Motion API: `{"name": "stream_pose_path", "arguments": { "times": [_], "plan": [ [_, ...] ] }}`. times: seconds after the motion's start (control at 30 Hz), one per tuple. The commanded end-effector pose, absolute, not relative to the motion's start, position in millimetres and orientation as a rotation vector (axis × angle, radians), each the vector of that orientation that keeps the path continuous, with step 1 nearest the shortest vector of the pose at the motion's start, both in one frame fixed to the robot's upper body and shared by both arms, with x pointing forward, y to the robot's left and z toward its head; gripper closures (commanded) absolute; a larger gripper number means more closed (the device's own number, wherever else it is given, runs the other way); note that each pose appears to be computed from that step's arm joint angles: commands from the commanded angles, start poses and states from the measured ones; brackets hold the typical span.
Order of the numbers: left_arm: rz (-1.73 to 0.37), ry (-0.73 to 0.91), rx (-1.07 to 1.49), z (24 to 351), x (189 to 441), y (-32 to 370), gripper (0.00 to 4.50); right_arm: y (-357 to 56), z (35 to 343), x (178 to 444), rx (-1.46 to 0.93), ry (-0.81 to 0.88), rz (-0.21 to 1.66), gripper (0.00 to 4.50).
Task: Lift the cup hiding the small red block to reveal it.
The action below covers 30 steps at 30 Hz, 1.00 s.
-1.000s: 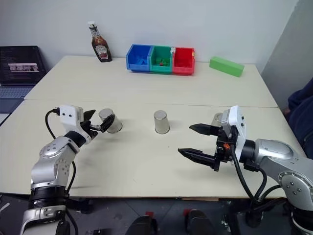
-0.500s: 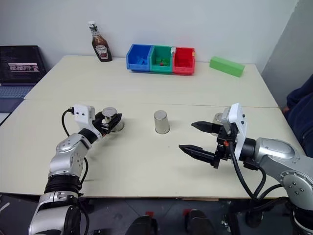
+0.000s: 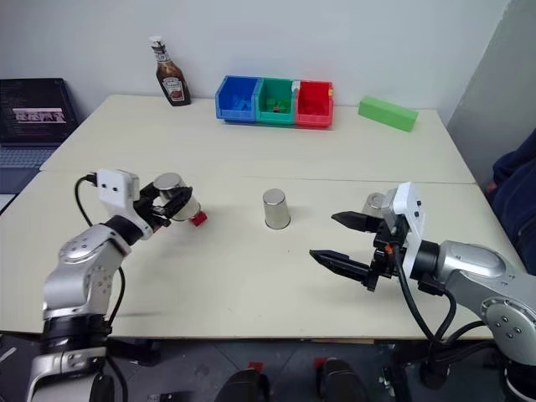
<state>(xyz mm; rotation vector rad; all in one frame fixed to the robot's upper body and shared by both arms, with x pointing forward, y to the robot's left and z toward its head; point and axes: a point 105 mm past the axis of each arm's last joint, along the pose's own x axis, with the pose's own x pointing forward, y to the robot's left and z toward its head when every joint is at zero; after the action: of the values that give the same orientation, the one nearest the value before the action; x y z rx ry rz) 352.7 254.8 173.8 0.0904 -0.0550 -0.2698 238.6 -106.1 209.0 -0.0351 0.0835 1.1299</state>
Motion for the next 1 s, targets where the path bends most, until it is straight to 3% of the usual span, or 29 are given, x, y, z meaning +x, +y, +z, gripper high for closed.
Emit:
{"name": "stream_pose_path", "arguments": {
  "times": [0.03,0.23,0.43,0.5,0.53,0.67,1.0],
  "plan": [
    [-0.162,-0.073,0.100,178,339,274,1.82,-104,215,236,-0.048,0.036,1.149,0.00],
    [-0.065,-0.030,0.102,152,336,295,1.82,-101,214,238,-0.045,0.036,1.165,0.00],
    [-0.102,-0.037,0.086,137,348,290,1.82,-97,217,240,-0.054,0.033,1.172,0.00],
    [-0.099,-0.036,0.082,134,349,292,1.12,-98,218,239,-0.055,0.035,1.169,0.00],
    [-0.097,-0.035,0.078,132,350,294,1.06,-98,217,239,-0.055,0.035,1.167,0.00],
    [-0.108,-0.029,0.077,130,349,296,0.06,-101,214,237,-0.054,0.043,1.158,0.00],
    [-0.248,0.068,0.187,160,323,288,0.02,-111,205,235,-0.070,0.076,1.150,0.00]
  ]
}}
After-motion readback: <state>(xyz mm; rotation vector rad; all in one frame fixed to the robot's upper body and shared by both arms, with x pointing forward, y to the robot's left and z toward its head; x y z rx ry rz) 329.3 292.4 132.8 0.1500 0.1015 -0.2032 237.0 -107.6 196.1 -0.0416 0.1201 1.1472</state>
